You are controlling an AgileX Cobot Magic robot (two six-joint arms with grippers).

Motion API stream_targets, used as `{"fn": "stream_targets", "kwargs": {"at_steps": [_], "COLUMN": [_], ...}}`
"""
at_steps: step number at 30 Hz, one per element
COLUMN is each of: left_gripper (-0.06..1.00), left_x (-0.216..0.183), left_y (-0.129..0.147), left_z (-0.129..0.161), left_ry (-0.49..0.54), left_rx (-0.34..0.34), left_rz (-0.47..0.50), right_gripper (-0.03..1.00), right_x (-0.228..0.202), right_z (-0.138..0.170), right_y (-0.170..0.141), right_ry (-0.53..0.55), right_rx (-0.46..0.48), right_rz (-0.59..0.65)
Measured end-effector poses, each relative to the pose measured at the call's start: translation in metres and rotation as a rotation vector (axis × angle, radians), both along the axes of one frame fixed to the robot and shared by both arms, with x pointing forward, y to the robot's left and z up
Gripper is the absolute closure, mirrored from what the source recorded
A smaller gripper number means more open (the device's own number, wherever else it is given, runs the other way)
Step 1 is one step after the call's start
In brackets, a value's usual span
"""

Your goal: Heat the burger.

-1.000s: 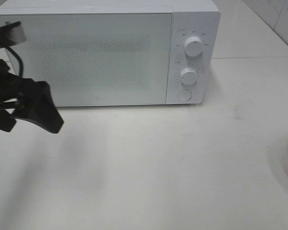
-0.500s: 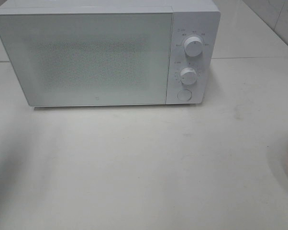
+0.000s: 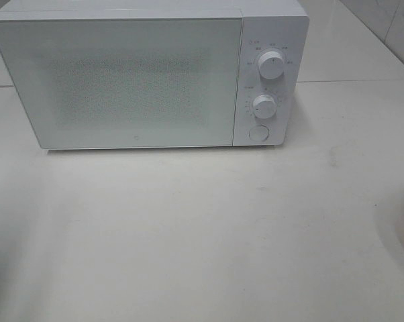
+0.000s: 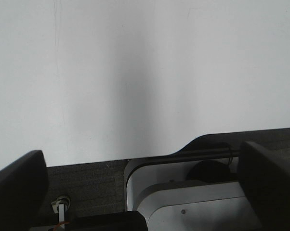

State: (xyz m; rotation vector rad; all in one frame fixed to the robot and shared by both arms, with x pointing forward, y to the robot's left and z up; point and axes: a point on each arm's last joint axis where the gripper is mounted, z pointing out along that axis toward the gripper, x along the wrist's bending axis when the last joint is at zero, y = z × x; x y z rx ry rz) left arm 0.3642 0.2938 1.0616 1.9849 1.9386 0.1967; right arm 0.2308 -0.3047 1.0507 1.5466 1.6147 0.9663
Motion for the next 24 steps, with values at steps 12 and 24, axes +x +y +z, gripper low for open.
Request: {"fn": "stream_targets", "kwargs": {"at_steps": [12, 24], "left_gripper": [-0.05, -0.05], "left_x": [-0.056, -0.102], "left_y": [-0.002, -0.002], "left_z": [-0.017, -0.006], "left_ry": [-0.241, -0.548], "left_rx": [0.024, 0.082], "left_rz": [0.022, 0.043], "right_gripper": [0.22, 0.22], "right_x": [0.0, 0.0], "right_z": [0.0, 0.0], "right_y": [0.0, 0.0], "right_ry": [0.0, 0.0], "right_rx": [0.0, 0.0], "right_rz": [0.0, 0.0]}}
